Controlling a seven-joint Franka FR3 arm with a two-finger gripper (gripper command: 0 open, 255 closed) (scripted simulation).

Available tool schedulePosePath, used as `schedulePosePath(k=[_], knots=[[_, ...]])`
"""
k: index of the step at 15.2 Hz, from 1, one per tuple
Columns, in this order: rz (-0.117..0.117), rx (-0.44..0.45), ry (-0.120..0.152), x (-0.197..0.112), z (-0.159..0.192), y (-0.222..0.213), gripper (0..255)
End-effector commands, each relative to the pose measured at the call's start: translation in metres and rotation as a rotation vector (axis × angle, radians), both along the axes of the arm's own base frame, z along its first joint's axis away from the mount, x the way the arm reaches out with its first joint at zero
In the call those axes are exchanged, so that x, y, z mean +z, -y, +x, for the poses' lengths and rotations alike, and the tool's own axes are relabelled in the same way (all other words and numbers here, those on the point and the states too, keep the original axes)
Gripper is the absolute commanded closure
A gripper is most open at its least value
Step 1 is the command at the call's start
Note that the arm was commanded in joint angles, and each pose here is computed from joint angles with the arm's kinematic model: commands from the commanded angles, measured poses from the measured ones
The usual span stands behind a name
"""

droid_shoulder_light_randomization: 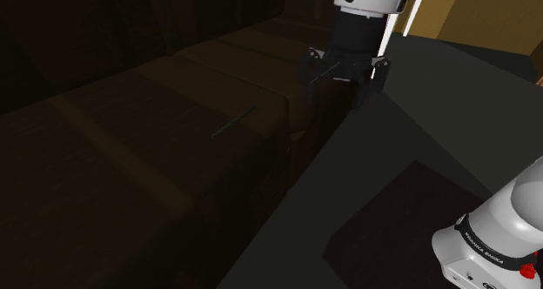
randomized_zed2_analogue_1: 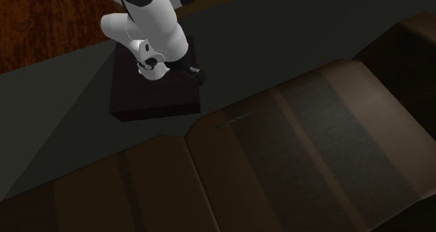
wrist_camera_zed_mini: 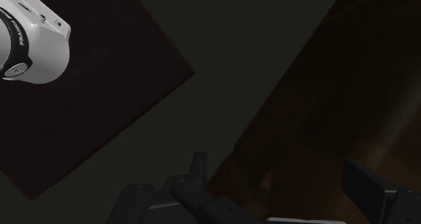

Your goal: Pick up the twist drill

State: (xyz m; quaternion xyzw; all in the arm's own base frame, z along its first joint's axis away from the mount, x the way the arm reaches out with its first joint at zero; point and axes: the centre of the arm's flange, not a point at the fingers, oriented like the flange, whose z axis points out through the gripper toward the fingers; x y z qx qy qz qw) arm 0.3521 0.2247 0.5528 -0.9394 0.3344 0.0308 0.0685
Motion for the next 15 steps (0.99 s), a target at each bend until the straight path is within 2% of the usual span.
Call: schedulePosePath(k=[1, 13, 15], knots=[[0.004, -0.083, -0.004, -0.001, 0.019, -0.021, 0], [0.010, -0.547, -0.019, -0.009, 0.141, -0.108, 0], [0.010, -0.554, -0.020, -0.015, 0.144, -0.108, 0]])
